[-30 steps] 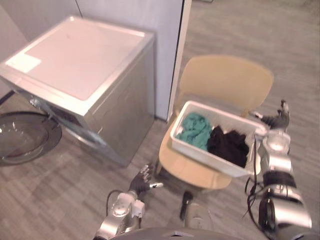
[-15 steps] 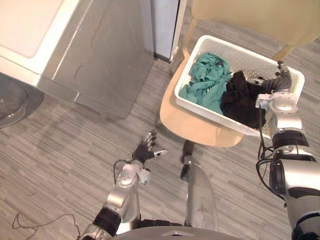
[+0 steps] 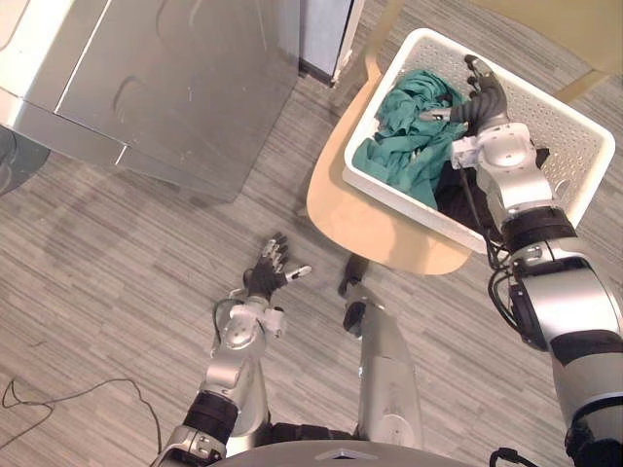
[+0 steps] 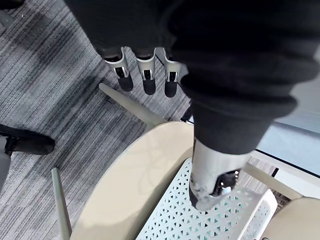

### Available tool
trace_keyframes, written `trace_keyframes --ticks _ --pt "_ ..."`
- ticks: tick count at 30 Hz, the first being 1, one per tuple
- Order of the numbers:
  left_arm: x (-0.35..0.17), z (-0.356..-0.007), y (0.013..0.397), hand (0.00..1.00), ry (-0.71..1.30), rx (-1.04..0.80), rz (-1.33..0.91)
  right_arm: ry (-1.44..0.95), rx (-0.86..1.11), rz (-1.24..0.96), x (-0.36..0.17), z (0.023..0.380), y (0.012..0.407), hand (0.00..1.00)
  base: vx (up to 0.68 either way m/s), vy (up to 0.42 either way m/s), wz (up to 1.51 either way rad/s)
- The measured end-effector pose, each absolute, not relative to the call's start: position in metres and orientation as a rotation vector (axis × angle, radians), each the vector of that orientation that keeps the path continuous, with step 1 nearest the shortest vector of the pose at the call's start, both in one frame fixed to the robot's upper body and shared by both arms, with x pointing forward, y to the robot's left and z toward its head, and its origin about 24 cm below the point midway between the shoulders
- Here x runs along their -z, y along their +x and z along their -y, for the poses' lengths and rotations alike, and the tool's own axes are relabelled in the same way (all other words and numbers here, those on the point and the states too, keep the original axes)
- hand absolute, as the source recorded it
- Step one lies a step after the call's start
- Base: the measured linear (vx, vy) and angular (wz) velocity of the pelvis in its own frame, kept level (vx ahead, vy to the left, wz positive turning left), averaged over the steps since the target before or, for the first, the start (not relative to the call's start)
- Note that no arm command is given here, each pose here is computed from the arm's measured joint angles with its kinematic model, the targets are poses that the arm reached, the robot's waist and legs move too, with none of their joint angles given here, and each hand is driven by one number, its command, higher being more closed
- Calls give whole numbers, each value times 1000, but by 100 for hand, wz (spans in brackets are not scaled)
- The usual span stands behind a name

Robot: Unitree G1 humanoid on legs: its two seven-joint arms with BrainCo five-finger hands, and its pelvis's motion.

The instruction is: Pick up the laundry basket with both hands and put the clothes into the washing machine.

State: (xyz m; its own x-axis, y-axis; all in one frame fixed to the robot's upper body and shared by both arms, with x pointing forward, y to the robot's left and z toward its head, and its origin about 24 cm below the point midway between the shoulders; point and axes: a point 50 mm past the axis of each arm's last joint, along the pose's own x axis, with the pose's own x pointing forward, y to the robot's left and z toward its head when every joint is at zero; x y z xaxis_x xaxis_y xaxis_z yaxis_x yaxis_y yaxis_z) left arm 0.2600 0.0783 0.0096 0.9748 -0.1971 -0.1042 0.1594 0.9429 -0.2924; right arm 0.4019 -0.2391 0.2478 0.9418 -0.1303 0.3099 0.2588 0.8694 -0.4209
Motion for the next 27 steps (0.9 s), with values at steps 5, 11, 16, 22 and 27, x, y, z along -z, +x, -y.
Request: trace_keyframes --ticks 5,11,16,22,27 --pt "-17 -82 263 0 -315 153 -101 -502 176 273 -249 231 405 0 14 -6 12" --pt "-21 -87 266 0 -328 129 -83 -584 132 137 -230 229 414 0 -7 -35 15" --pt "-20 -90 267 0 -326 115 -87 -713 116 -3 -210 238 416 0 -40 -24 13" --pt "-27 -94 274 0 -325 104 -64 -781 118 -71 -198 245 415 0 -33 -12 11" --pt "-33 -97 279 0 -331 92 -40 -835 96 -95 -193 244 415 0 -18 -2 3"
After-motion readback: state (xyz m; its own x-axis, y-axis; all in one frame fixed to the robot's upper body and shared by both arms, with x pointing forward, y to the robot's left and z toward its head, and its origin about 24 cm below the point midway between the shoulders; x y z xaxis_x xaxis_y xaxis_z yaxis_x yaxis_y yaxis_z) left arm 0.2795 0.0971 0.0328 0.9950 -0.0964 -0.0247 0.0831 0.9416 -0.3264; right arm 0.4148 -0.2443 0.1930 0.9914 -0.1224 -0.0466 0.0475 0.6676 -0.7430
